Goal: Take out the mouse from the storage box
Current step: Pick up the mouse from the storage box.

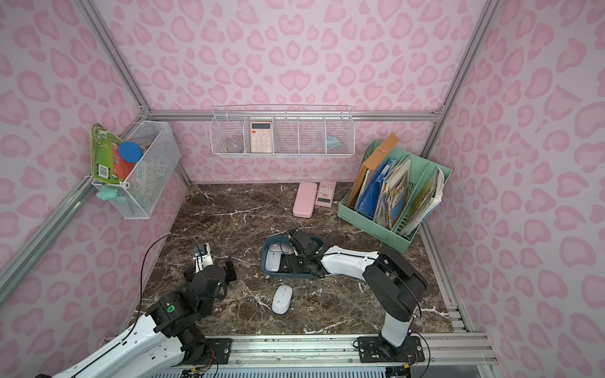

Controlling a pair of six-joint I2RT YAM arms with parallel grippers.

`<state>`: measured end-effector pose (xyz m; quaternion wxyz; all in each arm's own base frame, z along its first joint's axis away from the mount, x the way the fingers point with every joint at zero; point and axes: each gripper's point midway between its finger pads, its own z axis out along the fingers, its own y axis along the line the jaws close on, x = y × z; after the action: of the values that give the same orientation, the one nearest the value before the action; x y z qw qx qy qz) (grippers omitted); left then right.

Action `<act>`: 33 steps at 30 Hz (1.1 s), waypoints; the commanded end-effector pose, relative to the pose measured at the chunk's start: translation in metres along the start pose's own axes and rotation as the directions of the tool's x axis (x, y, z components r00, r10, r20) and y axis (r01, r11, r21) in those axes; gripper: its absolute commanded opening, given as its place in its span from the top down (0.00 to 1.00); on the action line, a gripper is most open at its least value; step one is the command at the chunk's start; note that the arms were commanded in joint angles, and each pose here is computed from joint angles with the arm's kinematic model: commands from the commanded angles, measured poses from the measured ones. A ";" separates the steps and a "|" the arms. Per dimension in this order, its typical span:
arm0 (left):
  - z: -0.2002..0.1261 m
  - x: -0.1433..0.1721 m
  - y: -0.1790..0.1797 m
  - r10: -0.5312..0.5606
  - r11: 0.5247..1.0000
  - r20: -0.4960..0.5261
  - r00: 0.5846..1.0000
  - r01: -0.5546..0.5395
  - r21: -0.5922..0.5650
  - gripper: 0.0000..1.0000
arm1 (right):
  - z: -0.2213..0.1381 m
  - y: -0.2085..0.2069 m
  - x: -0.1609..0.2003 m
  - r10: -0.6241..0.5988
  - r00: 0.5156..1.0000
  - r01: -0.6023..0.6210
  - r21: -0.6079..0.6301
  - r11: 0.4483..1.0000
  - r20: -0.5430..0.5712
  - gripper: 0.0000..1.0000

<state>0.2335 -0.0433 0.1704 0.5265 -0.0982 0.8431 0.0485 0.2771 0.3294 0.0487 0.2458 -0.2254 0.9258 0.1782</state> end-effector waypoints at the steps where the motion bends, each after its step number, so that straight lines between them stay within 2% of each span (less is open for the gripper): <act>1: -0.001 -0.001 0.004 -0.003 1.000 0.006 1.000 0.003 -0.017 0.01 | 0.002 0.000 0.000 -0.012 1.000 0.012 0.000 1.000 0.000 0.40; 16: 0.000 -0.001 0.004 -0.001 1.000 0.004 1.000 0.001 -0.022 0.01 | -0.007 -0.004 -0.009 -0.024 0.999 0.023 0.052 0.998 0.033 0.72; 23: 0.001 -0.001 0.003 -0.001 1.000 0.002 1.000 0.001 -0.023 0.01 | -0.007 -0.006 -0.011 -0.040 0.999 0.037 0.084 0.996 0.033 0.79; 33: 0.001 0.000 0.003 0.001 1.000 0.000 1.000 -0.001 -0.027 0.01 | -0.037 -0.005 -0.032 -0.065 0.992 0.051 0.130 0.990 0.108 0.82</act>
<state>0.2342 -0.0423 0.1684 0.5242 -0.0995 0.8440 0.0555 0.2867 0.3226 0.0849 0.3010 -0.2284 0.9155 0.1384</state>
